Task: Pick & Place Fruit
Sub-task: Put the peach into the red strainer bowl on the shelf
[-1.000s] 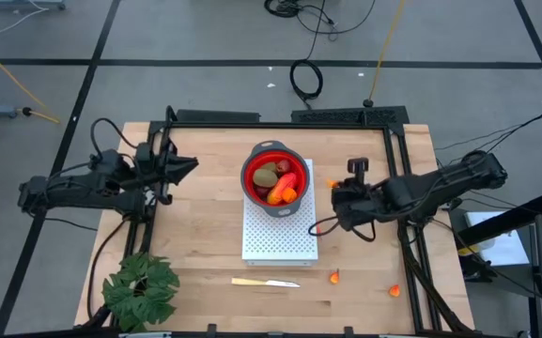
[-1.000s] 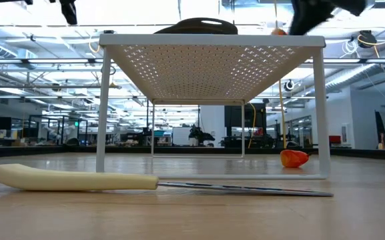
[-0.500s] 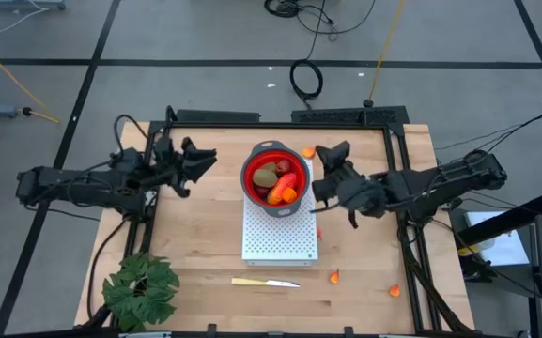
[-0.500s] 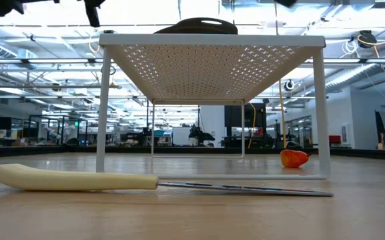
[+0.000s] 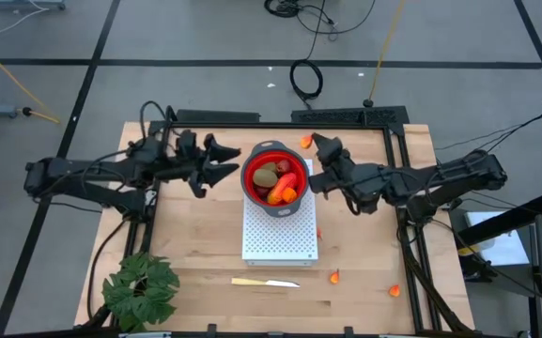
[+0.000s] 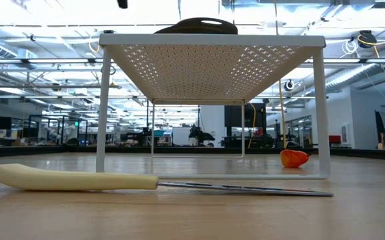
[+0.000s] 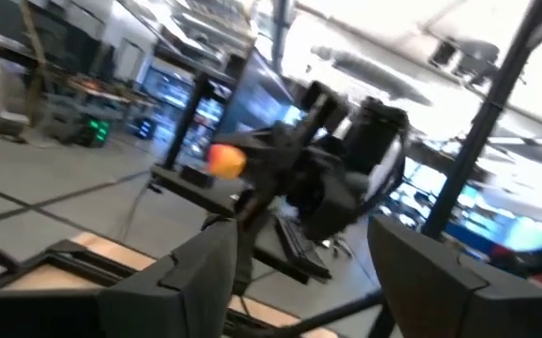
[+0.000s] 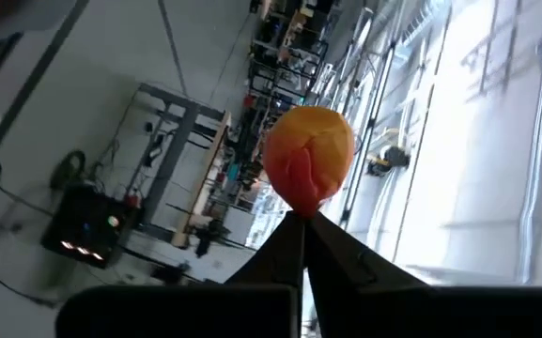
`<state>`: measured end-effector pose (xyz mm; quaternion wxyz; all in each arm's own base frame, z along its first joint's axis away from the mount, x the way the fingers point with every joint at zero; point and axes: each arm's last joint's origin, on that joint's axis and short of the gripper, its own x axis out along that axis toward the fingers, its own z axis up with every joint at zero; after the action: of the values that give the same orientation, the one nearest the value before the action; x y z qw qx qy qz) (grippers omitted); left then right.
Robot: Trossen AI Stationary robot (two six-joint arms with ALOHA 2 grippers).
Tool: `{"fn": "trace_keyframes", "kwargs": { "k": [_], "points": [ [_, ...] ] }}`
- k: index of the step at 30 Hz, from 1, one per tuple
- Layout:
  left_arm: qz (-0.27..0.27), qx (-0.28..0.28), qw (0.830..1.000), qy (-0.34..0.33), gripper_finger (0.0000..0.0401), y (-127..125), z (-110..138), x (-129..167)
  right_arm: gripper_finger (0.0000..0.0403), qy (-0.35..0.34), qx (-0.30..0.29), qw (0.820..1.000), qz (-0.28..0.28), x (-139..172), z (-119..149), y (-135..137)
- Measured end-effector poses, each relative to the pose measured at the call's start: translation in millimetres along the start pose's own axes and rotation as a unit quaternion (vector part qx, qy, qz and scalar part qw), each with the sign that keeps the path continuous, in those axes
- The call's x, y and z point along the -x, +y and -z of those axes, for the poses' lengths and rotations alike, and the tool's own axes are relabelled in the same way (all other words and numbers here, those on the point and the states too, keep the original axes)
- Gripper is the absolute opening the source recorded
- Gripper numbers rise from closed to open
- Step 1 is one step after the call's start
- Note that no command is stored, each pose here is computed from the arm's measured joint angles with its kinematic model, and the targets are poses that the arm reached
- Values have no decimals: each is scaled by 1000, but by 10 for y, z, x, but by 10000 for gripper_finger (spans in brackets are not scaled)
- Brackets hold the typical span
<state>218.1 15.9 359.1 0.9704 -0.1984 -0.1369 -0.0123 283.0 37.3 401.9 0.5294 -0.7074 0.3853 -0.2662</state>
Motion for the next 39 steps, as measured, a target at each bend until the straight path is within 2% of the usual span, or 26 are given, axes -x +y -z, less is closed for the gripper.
{"fn": "trace_keyframes", "kwargs": {
  "k": [3,15,21,30,39],
  "points": [
    [12,6,1000,25,249,-23,-39,-142,0,-3,36,999,-4,-7,-35,72],
    [8,24,988,153,251,-19,-69,-703,0,-8,102,995,-16,-12,-127,301],
    [8,33,980,198,251,86,-63,-909,0,-50,100,994,-3,47,-173,290],
    [7,117,968,221,251,331,-19,-1077,0,-110,71,990,43,156,-228,180],
    [22,118,969,217,251,352,-38,-1183,0,-115,74,990,44,155,-231,183]
  ]
}}
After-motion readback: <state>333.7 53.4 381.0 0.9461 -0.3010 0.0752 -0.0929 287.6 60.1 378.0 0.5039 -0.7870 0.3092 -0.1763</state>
